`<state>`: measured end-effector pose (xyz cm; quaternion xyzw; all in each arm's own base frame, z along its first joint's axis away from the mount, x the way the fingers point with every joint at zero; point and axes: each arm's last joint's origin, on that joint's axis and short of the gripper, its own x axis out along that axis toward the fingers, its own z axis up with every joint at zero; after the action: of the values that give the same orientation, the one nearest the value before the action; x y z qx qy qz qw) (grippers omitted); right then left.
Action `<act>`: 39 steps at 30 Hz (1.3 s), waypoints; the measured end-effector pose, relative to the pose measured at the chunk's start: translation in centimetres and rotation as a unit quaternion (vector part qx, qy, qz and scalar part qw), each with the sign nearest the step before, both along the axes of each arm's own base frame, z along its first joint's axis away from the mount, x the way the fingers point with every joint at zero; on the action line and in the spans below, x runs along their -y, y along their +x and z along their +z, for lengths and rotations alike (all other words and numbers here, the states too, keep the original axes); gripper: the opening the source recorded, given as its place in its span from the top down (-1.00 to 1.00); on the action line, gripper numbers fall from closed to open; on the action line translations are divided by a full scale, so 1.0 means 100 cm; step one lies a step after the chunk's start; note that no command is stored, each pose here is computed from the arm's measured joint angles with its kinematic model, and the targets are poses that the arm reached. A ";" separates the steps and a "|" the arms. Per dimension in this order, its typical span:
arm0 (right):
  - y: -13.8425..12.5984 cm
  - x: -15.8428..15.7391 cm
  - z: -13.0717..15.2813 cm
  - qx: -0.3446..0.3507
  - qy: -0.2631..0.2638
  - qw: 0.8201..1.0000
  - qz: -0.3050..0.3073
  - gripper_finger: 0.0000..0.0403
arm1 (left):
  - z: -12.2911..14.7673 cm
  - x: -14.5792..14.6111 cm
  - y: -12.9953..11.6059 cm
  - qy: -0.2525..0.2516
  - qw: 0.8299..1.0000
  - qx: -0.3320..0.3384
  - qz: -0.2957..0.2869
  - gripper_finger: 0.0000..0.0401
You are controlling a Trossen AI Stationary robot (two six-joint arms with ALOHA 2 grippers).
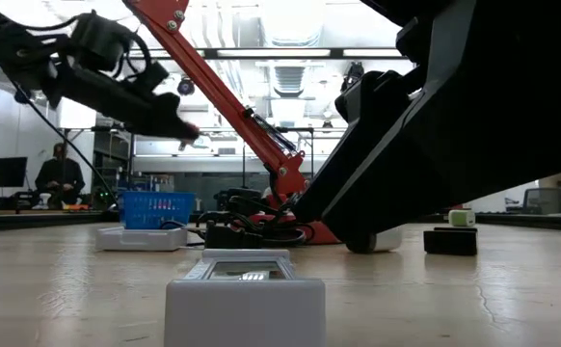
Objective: Pick & Place Office items
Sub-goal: Put the light pink charger adapter into the blue bin
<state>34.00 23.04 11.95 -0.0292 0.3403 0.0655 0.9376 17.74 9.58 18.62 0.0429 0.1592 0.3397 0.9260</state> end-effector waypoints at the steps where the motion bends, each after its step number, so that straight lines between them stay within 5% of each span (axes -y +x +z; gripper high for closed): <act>1: 0.000 0.000 0.000 0.000 0.000 1.000 0.000 -0.11 | 0.000 -0.001 0.001 -0.008 1.000 -0.012 0.010 0.35; 21: 0.000 0.000 0.000 0.001 0.001 1.000 0.001 -0.11 | -0.007 -0.008 -0.002 -0.127 0.976 -0.159 0.078 0.35; 39: 0.000 0.000 0.000 0.001 0.003 1.000 0.001 -0.11 | -0.018 -0.022 0.027 -0.196 0.938 -0.276 0.073 0.35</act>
<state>34.00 23.09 11.97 -0.0271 0.3394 0.0676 0.9378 20.40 11.76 16.82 -0.0595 0.4746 0.3431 0.8084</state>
